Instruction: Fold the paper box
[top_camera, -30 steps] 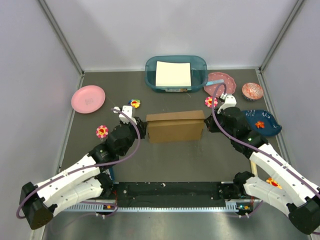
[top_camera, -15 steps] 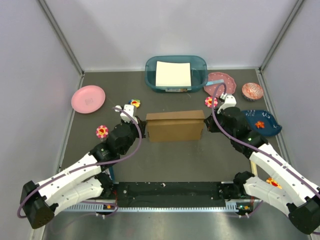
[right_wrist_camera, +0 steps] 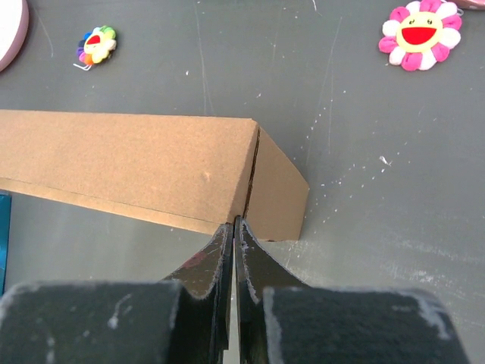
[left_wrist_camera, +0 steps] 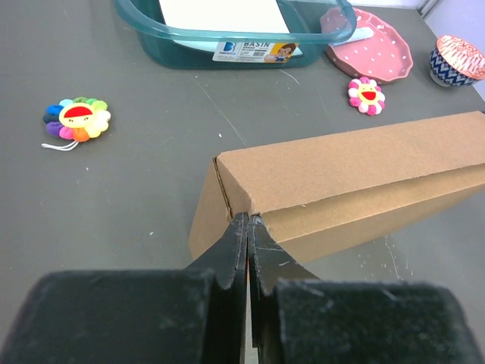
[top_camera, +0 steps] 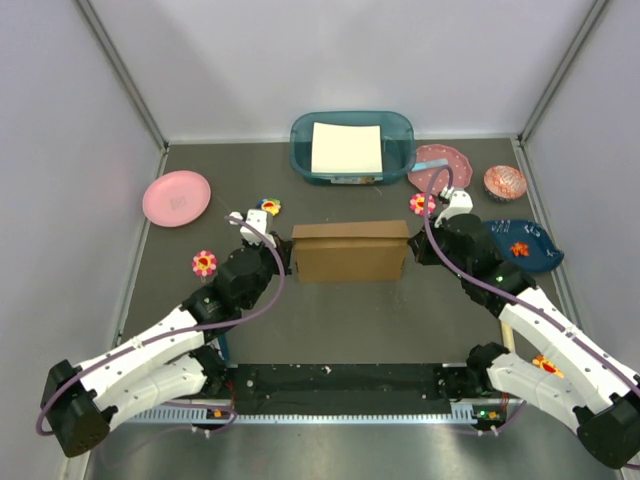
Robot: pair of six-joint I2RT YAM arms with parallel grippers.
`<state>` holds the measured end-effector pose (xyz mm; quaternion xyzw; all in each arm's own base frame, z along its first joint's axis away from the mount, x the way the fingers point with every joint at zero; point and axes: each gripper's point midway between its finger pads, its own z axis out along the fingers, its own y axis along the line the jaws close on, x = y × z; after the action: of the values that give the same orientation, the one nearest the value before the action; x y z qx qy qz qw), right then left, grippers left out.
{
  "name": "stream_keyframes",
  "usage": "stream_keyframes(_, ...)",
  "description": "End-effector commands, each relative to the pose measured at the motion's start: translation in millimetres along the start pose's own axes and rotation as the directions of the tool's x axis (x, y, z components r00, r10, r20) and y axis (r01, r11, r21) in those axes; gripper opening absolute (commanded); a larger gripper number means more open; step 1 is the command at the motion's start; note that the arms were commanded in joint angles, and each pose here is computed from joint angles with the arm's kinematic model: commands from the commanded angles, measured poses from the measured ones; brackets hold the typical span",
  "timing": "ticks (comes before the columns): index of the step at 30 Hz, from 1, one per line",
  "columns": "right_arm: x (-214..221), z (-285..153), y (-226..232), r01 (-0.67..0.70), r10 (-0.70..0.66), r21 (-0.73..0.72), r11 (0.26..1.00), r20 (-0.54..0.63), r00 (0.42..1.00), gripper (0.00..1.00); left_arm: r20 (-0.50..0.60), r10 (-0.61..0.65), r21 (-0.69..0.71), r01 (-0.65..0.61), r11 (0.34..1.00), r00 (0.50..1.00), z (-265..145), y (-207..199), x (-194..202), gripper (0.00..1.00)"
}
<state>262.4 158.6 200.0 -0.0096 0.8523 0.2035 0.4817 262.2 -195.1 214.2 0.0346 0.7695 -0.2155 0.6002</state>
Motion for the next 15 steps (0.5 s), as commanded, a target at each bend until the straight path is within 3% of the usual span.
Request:
stream_keyframes(1,32.5,-2.5,-9.0,0.010,-0.007,0.024,1.000,-0.119,0.993,0.00,-0.068,0.023,-0.042,-0.026,0.999,0.997,5.2,12.8,31.6,0.00)
stream_keyframes(15,36.7,-5.0,-10.0,0.009,-0.007,0.021,1.000,-0.124,0.992,0.00,-0.282,-0.041,-0.130,0.004,0.991,0.959,-1.1,39.4,118.4,0.00)
